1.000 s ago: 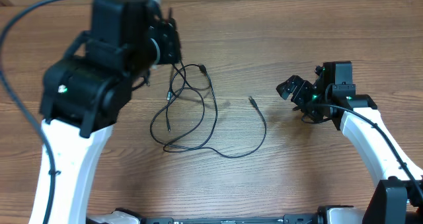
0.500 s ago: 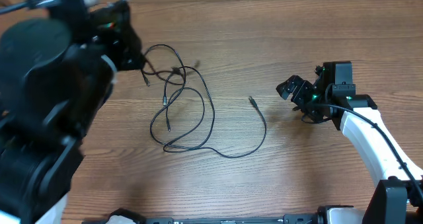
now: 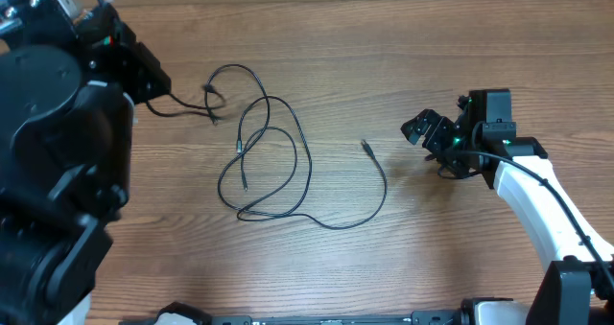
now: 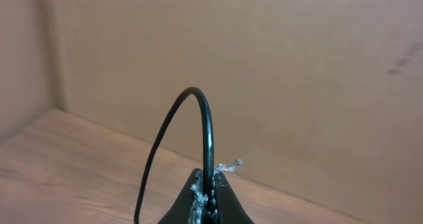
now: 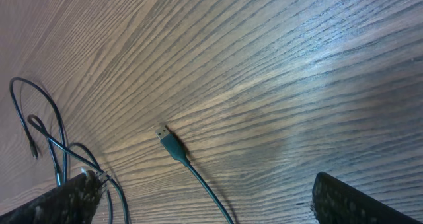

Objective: Untangle cables
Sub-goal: 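Carry the cable to the far left and lay it on the table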

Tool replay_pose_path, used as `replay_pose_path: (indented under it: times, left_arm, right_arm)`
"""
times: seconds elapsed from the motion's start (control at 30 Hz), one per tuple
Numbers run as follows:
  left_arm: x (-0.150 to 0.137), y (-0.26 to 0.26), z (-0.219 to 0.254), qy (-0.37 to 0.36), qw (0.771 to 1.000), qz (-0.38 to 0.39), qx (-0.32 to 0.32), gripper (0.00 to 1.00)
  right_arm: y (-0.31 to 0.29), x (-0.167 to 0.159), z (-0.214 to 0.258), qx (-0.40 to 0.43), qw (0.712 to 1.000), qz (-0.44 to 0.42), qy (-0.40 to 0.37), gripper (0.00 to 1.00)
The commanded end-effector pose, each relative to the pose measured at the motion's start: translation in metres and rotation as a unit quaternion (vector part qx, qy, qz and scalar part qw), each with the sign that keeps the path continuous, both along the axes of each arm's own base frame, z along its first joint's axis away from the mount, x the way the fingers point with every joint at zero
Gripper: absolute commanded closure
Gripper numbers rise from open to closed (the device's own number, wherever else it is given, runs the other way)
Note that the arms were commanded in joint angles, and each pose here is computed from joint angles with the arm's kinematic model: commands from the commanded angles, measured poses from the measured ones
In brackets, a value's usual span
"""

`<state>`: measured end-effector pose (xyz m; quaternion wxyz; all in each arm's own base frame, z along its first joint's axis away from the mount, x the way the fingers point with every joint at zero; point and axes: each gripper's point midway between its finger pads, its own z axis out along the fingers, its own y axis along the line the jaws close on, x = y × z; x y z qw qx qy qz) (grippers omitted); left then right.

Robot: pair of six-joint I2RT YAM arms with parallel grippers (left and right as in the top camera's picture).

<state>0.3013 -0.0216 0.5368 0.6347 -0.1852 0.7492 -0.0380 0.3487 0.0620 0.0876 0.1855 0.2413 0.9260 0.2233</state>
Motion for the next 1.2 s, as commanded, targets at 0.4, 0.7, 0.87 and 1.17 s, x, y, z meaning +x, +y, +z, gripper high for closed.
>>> replay_pose_path:
  times: [0.4, 0.7, 0.87, 1.17]
  left_arm:
    - [0.019, 0.049, -0.017, 0.041, 0.99, 0.122, 0.05, 0.96]
    - [0.021, 0.107, -0.026, 0.054, 0.98, 0.187, 0.026, 0.96]
    - [0.051, 0.143, -0.038, 0.057, 0.975, 0.213, 0.009, 0.96]
    - [0.153, 0.196, -0.063, 0.026, 0.976, 0.215, 0.032, 0.96]
  right_arm:
    - [0.0, 0.007, 0.008, -0.005, 1.0, 0.002, -0.013, 0.0]
    - [0.0, 0.007, 0.008, -0.005, 1.0, 0.002, -0.013, 0.0]
    - [0.0, 0.007, 0.008, -0.005, 1.0, 0.002, -0.013, 0.0]
    - [0.0, 0.007, 0.008, -0.005, 1.0, 0.002, -0.013, 0.0]
